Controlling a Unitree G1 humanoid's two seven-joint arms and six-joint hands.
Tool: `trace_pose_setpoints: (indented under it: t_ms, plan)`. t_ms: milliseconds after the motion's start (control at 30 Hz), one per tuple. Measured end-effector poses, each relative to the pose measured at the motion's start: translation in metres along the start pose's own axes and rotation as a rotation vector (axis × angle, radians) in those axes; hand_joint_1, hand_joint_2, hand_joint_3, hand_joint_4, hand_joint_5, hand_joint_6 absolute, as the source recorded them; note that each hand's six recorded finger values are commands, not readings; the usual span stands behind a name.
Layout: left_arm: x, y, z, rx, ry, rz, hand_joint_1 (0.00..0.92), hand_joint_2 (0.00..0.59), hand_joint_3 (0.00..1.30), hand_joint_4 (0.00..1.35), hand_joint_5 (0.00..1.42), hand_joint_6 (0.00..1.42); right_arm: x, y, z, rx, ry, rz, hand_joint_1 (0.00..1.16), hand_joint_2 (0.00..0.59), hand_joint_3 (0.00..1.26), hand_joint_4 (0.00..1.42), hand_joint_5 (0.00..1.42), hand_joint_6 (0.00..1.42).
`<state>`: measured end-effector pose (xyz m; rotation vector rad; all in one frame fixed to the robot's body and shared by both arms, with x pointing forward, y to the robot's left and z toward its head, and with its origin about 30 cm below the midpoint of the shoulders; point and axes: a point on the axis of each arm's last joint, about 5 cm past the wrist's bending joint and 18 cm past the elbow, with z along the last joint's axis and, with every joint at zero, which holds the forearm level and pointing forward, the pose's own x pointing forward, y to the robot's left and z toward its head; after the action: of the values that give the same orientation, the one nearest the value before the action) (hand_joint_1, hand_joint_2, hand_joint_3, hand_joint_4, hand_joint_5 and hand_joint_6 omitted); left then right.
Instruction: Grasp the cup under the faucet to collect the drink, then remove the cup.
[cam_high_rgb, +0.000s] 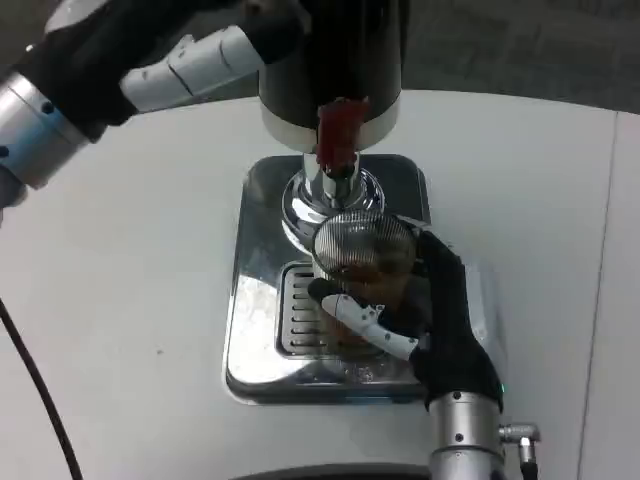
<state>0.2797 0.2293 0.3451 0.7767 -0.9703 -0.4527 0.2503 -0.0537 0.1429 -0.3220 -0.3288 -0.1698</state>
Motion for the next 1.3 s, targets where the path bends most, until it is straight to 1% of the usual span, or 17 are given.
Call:
trace_pose_setpoints:
  t_ms: [133,200,267,367,500,600,633,700,767,833,900,967,1000,1067,1133,1233,1300]
  plan:
    - [-0.003,0.008,0.0095,0.005,-0.047,0.075,0.0,0.084,0.18,0.22,0.32,0.29,-0.003,-0.004,-0.0007,-0.004,-0.005,-0.017,0.84,0.234,0.66,0.79,0.79,0.59]
    - [-0.008,0.009,0.0125,0.002,-0.051,0.096,0.0,0.084,0.18,0.22,0.32,0.29,-0.003,-0.0056,0.0,-0.001,-0.01,-0.024,0.84,0.234,0.68,0.82,0.81,0.61]
    - [-0.017,0.009,0.0148,-0.006,-0.037,0.106,0.0,0.083,0.18,0.23,0.33,0.3,-0.004,-0.0087,0.0018,0.006,-0.021,-0.034,0.84,0.234,0.69,0.82,0.83,0.61]
    - [-0.029,0.009,0.0152,-0.008,0.004,0.121,0.0,0.083,0.18,0.23,0.33,0.3,-0.005,-0.0113,0.0029,0.009,-0.029,-0.04,0.83,0.234,0.7,0.83,0.84,0.63]
    - [-0.053,0.006,0.0129,-0.025,0.102,0.142,0.0,0.083,0.19,0.24,0.34,0.31,-0.011,-0.0182,0.0023,0.002,-0.036,-0.035,0.84,0.226,0.71,0.86,0.87,0.63]
    - [-0.065,0.003,0.0141,-0.031,0.134,0.151,0.0,0.083,0.19,0.24,0.34,0.31,-0.013,-0.0213,0.0028,-0.002,-0.039,-0.031,0.84,0.219,0.72,0.87,0.88,0.65]
    - [-0.073,0.0,0.0139,-0.036,0.161,0.157,0.0,0.083,0.19,0.24,0.34,0.31,-0.015,-0.0234,0.0028,-0.001,-0.04,-0.032,0.84,0.218,0.72,0.87,0.89,0.65]
    - [-0.082,-0.003,0.0134,-0.046,0.196,0.165,0.0,0.083,0.19,0.24,0.34,0.31,-0.017,-0.0256,0.0016,-0.004,-0.034,-0.034,0.84,0.217,0.72,0.87,0.89,0.65]
    - [-0.094,-0.007,0.0138,-0.05,0.24,0.17,0.0,0.086,0.2,0.24,0.34,0.31,-0.023,-0.0297,-0.0005,-0.011,-0.023,-0.044,0.84,0.217,0.73,0.88,0.9,0.65]
    - [-0.099,-0.008,0.0149,-0.05,0.252,0.171,0.0,0.089,0.2,0.24,0.34,0.31,-0.025,-0.0317,-0.0009,-0.01,-0.019,-0.043,0.84,0.217,0.75,0.88,0.91,0.65]
    - [-0.11,-0.013,0.017,-0.05,0.292,0.173,0.0,0.092,0.19,0.23,0.32,0.31,-0.029,-0.0368,-0.0006,-0.011,-0.019,-0.05,0.85,0.219,0.76,0.89,0.91,0.67]
    - [-0.118,-0.016,0.0164,-0.053,0.327,0.172,0.0,0.09,0.19,0.22,0.3,0.3,-0.031,-0.0412,-0.0014,-0.018,-0.017,-0.056,0.85,0.219,0.77,0.91,0.93,0.67]
    - [-0.123,-0.018,0.0164,-0.042,0.361,0.171,0.0,0.089,0.19,0.22,0.3,0.29,-0.036,-0.0456,-0.0025,-0.033,-0.015,-0.053,0.85,0.219,0.77,0.92,0.93,0.68]
    - [-0.129,-0.02,0.0166,-0.029,0.393,0.182,0.0,0.089,0.19,0.21,0.29,0.29,-0.041,-0.0503,-0.003,-0.042,-0.01,-0.043,0.86,0.217,0.77,0.92,0.94,0.68]
    - [-0.136,-0.023,0.0166,-0.009,0.438,0.192,0.0,0.089,0.18,0.21,0.29,0.28,-0.047,-0.0569,-0.0008,-0.046,-0.014,-0.033,0.88,0.205,0.77,0.92,0.94,0.68]
    - [-0.146,-0.028,0.0163,0.004,0.491,0.192,0.0,0.093,0.18,0.2,0.28,0.27,-0.055,-0.0684,0.0063,-0.056,-0.043,-0.012,0.9,0.2,0.78,0.91,0.93,0.69]
    - [-0.153,-0.036,0.016,-0.002,0.519,0.201,0.0,0.094,0.18,0.19,0.27,0.26,-0.057,-0.0758,0.012,-0.049,-0.061,-0.013,0.92,0.19,0.79,0.92,0.94,0.7]
